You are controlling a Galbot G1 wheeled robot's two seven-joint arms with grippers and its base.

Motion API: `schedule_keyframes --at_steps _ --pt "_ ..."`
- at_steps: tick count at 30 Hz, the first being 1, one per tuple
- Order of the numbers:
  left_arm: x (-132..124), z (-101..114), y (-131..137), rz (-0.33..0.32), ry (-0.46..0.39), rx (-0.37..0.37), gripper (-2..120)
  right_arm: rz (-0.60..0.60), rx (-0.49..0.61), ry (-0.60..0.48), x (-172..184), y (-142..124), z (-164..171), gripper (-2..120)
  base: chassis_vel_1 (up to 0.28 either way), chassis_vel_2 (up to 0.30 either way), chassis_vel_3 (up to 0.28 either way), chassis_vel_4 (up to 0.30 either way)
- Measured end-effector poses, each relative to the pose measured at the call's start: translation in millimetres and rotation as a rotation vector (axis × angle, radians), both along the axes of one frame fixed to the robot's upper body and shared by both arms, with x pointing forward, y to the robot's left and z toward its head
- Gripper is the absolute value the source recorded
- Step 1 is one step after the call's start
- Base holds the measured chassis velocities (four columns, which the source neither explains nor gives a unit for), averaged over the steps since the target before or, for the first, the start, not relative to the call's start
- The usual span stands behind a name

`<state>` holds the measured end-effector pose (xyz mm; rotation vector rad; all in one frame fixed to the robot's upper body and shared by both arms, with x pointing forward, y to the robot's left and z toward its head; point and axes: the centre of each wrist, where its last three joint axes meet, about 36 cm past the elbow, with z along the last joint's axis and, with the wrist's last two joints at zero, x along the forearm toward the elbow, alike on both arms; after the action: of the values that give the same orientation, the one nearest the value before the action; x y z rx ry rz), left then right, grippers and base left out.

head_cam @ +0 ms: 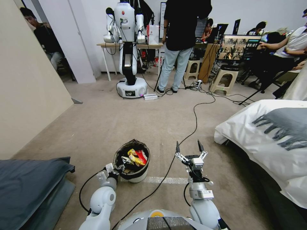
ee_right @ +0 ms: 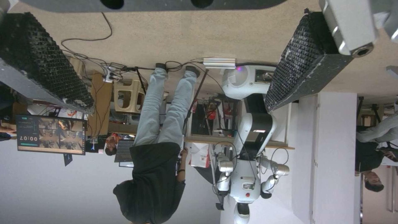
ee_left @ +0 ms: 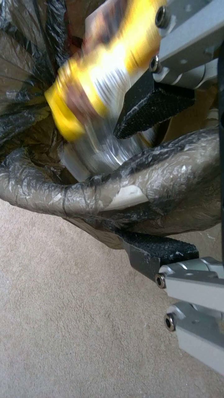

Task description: Pick up the trash bin, then pick up the garbage from the floor and place it into the trash bin.

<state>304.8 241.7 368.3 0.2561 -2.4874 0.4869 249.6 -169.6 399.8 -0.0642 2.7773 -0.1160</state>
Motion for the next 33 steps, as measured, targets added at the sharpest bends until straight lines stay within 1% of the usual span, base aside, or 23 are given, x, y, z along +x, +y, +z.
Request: schedule_keyframes --at_steps 6,8,10,11,12,13,14,15,16,18,19,21,22,23,25,26,28,30,31,33 --pt "0.6 3.4 -0.2 0.003 -0.023 -0.001 62 0.004 -0.001 0.001 -0.4 0.6 -0.7 100 0.0 0.0 0.0 0.0" --pt "0.0 6.9 -0.4 -0.004 -0.069 0.005 62 0.005 -0.003 0.0 -0.7 0.9 -2.4 100 0.0 0.0 0.0 0.0" --pt "-0.7 12.3 -0.9 -0.013 -0.125 0.019 67 0.006 -0.004 -0.001 -0.6 1.1 -3.4 100 0.0 0.0 0.0 0.0" --pt "-0.7 12.3 -0.9 -0.013 -0.125 0.019 67 0.006 -0.004 -0.001 -0.6 1.1 -3.4 100 0.0 0.0 0.0 0.0" --pt "-1.1 14.9 -1.3 -0.017 -0.15 0.032 68 0.007 -0.005 -0.004 -0.4 1.2 -3.5 100 0.0 0.0 0.0 0.0" --pt "-2.1 19.4 -2.1 -0.027 -0.194 0.063 69 0.01 -0.006 -0.01 0.1 1.4 -3.7 100 0.0 0.0 0.0 0.0" --pt "-2.9 23.0 -2.8 -0.034 -0.221 0.082 70 0.01 -0.007 -0.015 0.6 1.7 -3.7 100 0.0 0.0 0.0 0.0" --pt "-2.9 23.0 -2.8 -0.034 -0.221 0.082 70 0.01 -0.007 -0.015 0.6 1.7 -3.7 100 0.0 0.0 0.0 0.0" --pt "-4.0 26.5 -3.7 -0.04 -0.244 0.099 71 0.009 -0.009 -0.017 1.0 1.7 -3.7 100 0.0 0.0 0.0 0.0" --pt "-9.5 39.6 -8.1 -0.067 -0.317 0.163 75 0.0 -0.008 -0.018 1.4 2.0 -3.6 100 0.0 0.0 0.0 0.0" --pt "-9.5 39.6 -8.1 -0.067 -0.317 0.163 75 0.0 -0.008 -0.018 1.4 2.0 -3.6 100 0.0 0.0 0.0 0.0" --pt "-17.6 54.5 -13.9 -0.095 -0.386 0.233 85 -0.013 -0.008 -0.017 1.3 2.0 -4.8 100 0.0 0.0 0.0 0.0" --pt "-17.6 54.5 -13.9 -0.095 -0.386 0.233 85 -0.013 -0.008 -0.017 1.3 2.0 -4.8 100 0.0 0.0 0.0 0.0" --pt "-21.8 60.8 -16.5 -0.108 -0.413 0.263 91 -0.018 -0.013 -0.018 1.3 1.8 -5.6 100 0.0 0.0 0.0 0.0" --pt "-31.1 69.5 -22.3 -0.145 -0.472 0.332 95 -0.021 -0.02 -0.028 1.1 1.7 -7.6 100 0.0 0.0 0.0 0.0" --pt "-31.1 69.5 -22.3 -0.145 -0.472 0.332 95 -0.021 -0.02 -0.028 1.1 1.7 -7.6 100 0.0 0.0 0.0 0.0" --pt "-39.1 71.9 -26.3 -0.181 -0.514 0.389 95 -0.021 -0.02 -0.037 0.5 2.9 -7.9 100 0.0 0.0 0.0 0.0" --pt "-47.3 71.0 -30.6 -0.208 -0.545 0.431 97 -0.019 -0.021 -0.037 -0.8 5.3 -8.3 100 0.0 0.0 0.0 0.0" --pt "-47.3 71.0 -30.6 -0.208 -0.545 0.431 97 -0.019 -0.021 -0.037 -0.8 5.3 -8.3 100 0.0 0.0 0.0 0.0" --pt "-52.2 68.3 -32.7 -0.224 -0.571 0.455 97 -0.018 -0.027 -0.033 -2.2 7.7 -11.2 100 0.0 0.0 0.0 0.0"
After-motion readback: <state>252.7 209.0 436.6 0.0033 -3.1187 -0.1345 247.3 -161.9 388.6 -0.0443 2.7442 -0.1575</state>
